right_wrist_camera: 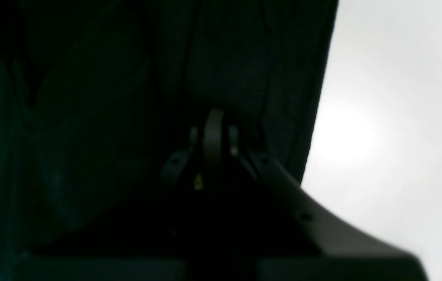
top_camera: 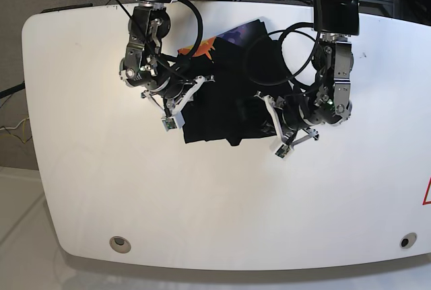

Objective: Fold the T-shirt properly
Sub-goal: 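Lift the shirt's collar edge with both grippers and drag it upward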

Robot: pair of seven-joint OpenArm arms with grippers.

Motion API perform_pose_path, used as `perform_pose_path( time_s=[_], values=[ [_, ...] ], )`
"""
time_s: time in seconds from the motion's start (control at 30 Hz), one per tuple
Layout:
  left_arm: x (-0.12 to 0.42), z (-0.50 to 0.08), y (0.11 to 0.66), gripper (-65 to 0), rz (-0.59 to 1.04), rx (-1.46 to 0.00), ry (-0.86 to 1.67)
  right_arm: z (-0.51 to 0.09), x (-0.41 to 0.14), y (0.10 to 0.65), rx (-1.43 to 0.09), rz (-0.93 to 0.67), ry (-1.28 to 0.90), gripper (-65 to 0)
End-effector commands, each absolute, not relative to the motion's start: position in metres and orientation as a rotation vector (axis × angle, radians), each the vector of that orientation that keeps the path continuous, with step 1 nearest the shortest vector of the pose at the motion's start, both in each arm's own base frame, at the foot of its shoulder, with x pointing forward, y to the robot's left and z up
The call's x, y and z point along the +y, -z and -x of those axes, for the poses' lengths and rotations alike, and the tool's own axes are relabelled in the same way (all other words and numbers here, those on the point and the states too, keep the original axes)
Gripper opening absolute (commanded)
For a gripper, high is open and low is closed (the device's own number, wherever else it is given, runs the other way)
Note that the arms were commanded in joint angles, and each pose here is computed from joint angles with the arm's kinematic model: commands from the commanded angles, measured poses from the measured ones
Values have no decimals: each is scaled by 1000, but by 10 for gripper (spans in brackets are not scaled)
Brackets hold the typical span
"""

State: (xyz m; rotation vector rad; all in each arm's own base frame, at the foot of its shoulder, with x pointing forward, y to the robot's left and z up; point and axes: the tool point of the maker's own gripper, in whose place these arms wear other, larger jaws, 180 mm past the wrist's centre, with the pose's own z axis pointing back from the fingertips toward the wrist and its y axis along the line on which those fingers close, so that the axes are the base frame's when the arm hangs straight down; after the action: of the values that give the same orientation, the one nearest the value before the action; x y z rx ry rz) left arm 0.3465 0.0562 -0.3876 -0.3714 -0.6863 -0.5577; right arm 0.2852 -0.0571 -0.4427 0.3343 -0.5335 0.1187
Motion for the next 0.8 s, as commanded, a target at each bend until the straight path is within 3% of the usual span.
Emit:
perform_pose_path(
  time_s=[0.0, 0.47, 0.77],
  values=[
    [55, -354, 376, -650, 379, -726, 562, -235, -91, 479, -269, -169, -142, -650],
    [52, -348, 339, -650, 331, -814, 621, -252, -93, 470, -309, -158, -112, -650],
    [52, -331, 326, -650, 302, -825, 652, -287, -82, 433, -446, -225, -101, -650]
  ],
)
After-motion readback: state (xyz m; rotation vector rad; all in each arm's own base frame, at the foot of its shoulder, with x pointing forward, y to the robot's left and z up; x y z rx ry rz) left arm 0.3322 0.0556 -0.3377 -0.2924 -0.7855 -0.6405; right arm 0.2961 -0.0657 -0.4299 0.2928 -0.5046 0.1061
